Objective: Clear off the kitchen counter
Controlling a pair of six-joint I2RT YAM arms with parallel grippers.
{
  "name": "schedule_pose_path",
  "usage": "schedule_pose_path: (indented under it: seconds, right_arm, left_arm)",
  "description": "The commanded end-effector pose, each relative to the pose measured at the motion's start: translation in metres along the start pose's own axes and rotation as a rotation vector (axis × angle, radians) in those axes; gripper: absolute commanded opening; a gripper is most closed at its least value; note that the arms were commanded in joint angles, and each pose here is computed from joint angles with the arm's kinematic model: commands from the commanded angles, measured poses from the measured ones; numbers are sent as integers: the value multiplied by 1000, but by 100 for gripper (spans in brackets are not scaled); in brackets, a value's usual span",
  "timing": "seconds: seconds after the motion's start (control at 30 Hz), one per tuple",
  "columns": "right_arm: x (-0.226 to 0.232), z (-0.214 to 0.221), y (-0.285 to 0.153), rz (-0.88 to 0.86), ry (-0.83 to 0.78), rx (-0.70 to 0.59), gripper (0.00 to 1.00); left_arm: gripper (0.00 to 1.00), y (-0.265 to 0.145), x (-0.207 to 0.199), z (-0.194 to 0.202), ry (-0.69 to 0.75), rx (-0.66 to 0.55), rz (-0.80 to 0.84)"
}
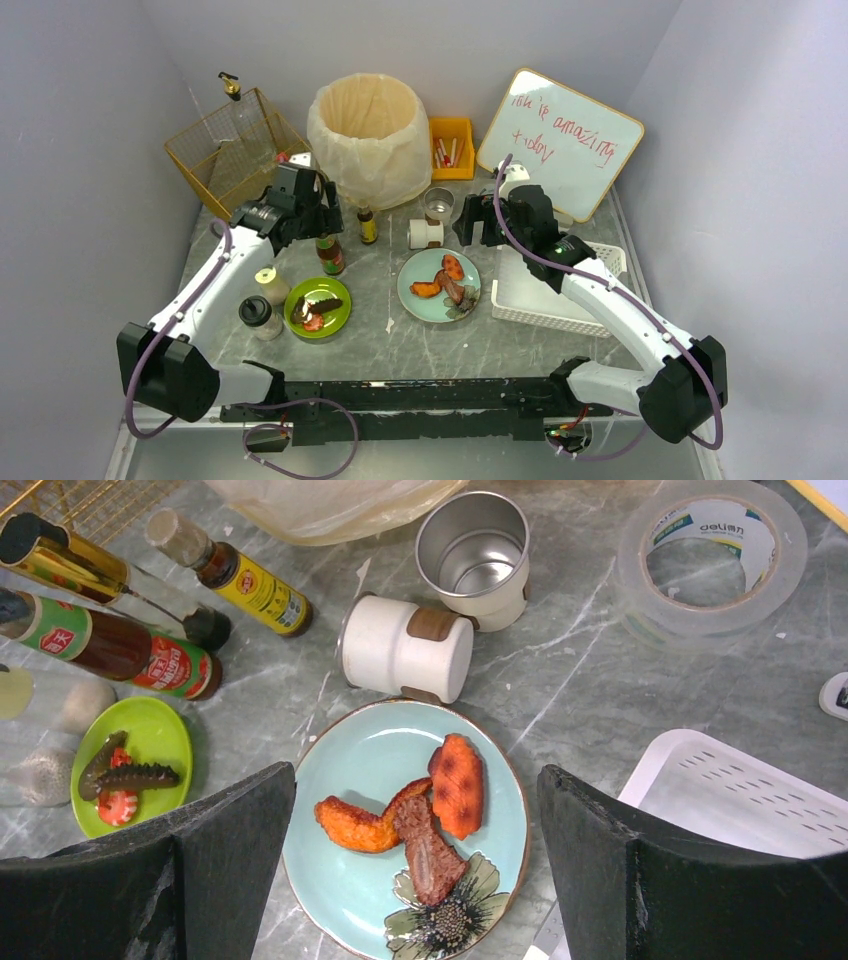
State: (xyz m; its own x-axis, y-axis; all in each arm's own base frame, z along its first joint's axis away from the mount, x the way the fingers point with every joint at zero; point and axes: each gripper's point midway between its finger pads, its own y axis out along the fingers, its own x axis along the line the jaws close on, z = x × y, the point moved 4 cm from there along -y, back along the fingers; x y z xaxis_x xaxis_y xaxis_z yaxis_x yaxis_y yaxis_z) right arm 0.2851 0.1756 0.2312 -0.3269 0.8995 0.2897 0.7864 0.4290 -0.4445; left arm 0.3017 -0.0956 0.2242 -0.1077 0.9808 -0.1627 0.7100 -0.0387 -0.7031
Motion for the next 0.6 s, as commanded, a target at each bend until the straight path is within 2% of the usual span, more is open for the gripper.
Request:
schedule_pose_path:
  seconds: [0.0, 0.2, 0.57]
  right_arm:
    - [2, -4, 0, -15, 15, -21, 94]
    - [1, -3, 1, -13, 10, -15, 94]
    - [4, 0, 3, -32, 16, -3, 94]
  left_arm:
    - [87, -3, 7, 6, 6, -7, -24]
    - [80, 7, 5, 13, 21, 7, -36]
    - [66, -1, 3, 6, 61, -5, -64]
